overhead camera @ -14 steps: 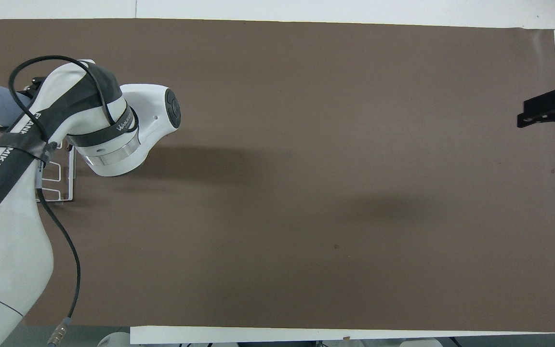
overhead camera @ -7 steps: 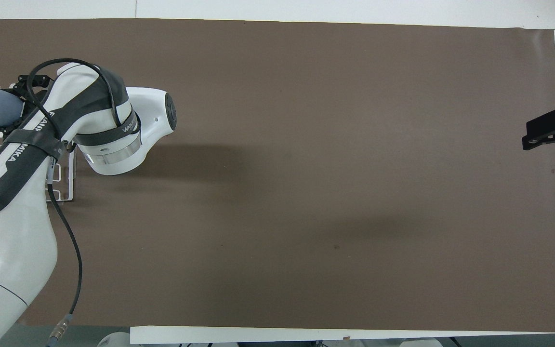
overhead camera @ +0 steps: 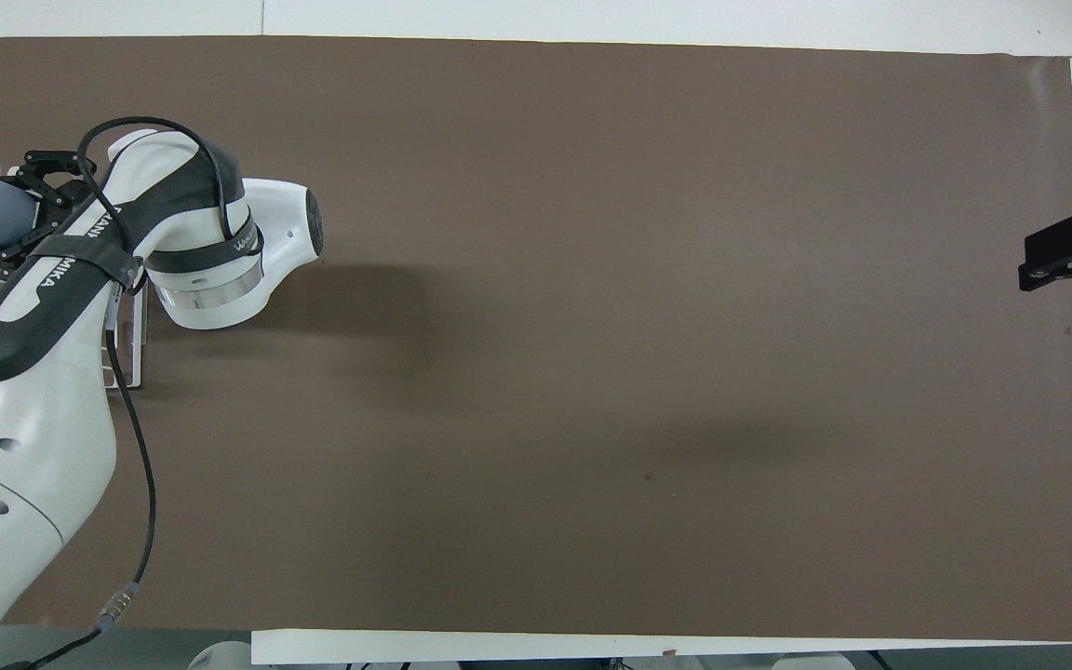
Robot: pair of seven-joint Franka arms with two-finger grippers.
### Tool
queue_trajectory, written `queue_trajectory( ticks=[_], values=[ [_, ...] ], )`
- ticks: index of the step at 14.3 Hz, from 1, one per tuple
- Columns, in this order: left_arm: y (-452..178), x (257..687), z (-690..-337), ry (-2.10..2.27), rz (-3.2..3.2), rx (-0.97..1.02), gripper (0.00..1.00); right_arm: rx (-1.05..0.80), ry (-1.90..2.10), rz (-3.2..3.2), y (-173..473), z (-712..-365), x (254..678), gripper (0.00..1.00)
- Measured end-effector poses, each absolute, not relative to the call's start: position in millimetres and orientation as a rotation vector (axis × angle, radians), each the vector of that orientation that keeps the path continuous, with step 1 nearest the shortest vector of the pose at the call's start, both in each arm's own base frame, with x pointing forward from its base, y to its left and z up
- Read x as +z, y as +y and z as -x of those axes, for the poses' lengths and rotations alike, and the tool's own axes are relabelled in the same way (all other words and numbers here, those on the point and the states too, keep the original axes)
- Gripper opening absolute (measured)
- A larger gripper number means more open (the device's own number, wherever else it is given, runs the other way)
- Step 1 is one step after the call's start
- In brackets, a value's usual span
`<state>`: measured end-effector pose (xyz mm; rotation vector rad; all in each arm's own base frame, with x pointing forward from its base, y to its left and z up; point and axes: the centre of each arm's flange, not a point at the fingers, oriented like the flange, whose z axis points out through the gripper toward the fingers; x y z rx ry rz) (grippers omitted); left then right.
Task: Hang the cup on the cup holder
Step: 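Move the cup with the left gripper onto a rack peg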
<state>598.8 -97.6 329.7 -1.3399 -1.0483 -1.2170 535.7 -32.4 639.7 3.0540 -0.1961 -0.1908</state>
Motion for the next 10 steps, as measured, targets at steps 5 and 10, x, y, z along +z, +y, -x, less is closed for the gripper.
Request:
queue_trajectory(
  ticks=[5,10],
  values=[
    [-101.6,319.7,-599.9,-1.062,1.359,-1.239,0.79,-0.191,-0.205,-3.049,-35.9,-535.4,639.6,1.0],
    [-103.2,280.8,-601.9,-1.053,1.402,-1.237,0.79,-0.195,-0.198,-3.049,-33.2,-535.5,638.5,1.0]
  ],
)
